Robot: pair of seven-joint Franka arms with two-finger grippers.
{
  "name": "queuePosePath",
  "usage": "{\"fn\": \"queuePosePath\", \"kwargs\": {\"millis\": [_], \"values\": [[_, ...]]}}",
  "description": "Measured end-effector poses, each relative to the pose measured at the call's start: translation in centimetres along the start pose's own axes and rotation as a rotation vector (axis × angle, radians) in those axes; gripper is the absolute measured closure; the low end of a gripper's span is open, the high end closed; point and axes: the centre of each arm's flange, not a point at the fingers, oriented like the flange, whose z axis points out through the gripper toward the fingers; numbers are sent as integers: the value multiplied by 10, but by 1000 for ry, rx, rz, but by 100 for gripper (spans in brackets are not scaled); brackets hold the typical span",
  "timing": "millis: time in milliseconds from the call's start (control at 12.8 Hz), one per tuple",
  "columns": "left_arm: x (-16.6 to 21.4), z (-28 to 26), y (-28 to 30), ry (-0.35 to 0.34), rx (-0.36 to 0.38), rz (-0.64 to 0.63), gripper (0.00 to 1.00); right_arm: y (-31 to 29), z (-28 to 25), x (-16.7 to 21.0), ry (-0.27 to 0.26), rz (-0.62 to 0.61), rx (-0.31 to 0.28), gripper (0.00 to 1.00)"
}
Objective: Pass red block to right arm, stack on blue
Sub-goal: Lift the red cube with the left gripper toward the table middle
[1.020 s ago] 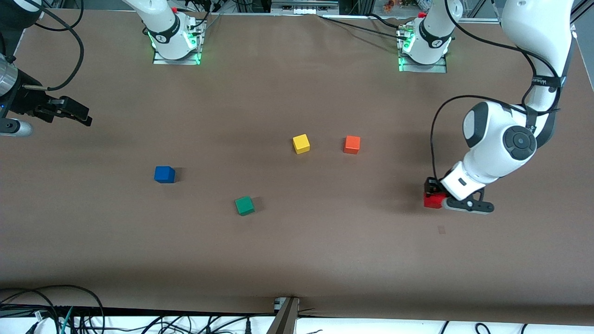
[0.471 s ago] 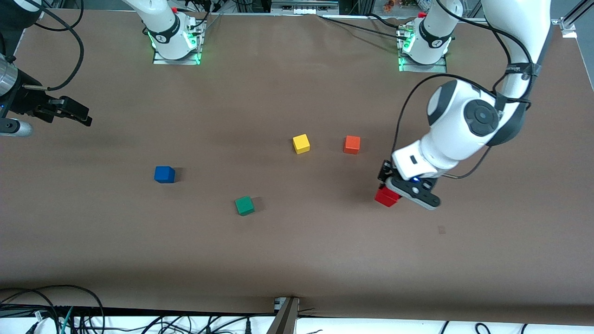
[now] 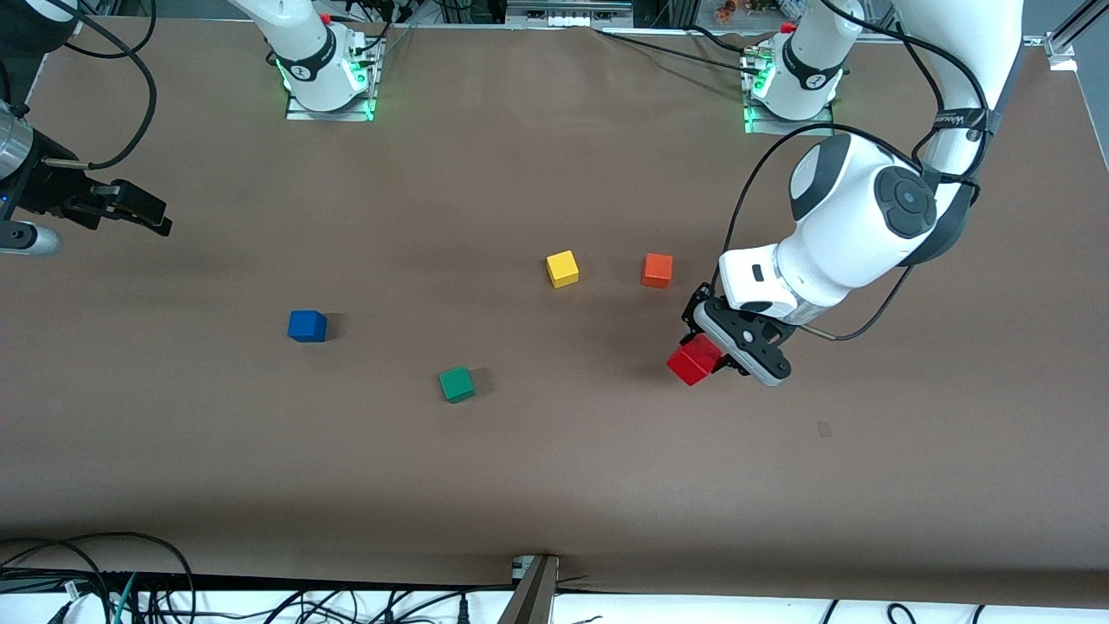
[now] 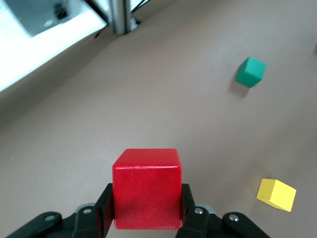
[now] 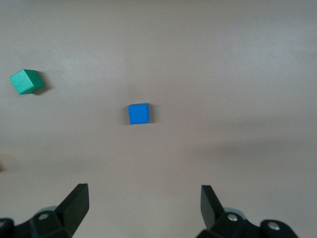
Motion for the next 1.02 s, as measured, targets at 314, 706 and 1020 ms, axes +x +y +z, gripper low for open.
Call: {"fn": "queuePosePath", "kwargs": {"millis": [314,706,1020], "values": [[2,9,-12,146,-173,176,44,0,0,0,0,0,0,0],[0,1,-29,368,-300,217,44,0,0,0,0,0,0,0],[3,27,-31,556,-408,193,44,-1,0,0,0,-1,0,0]]}}
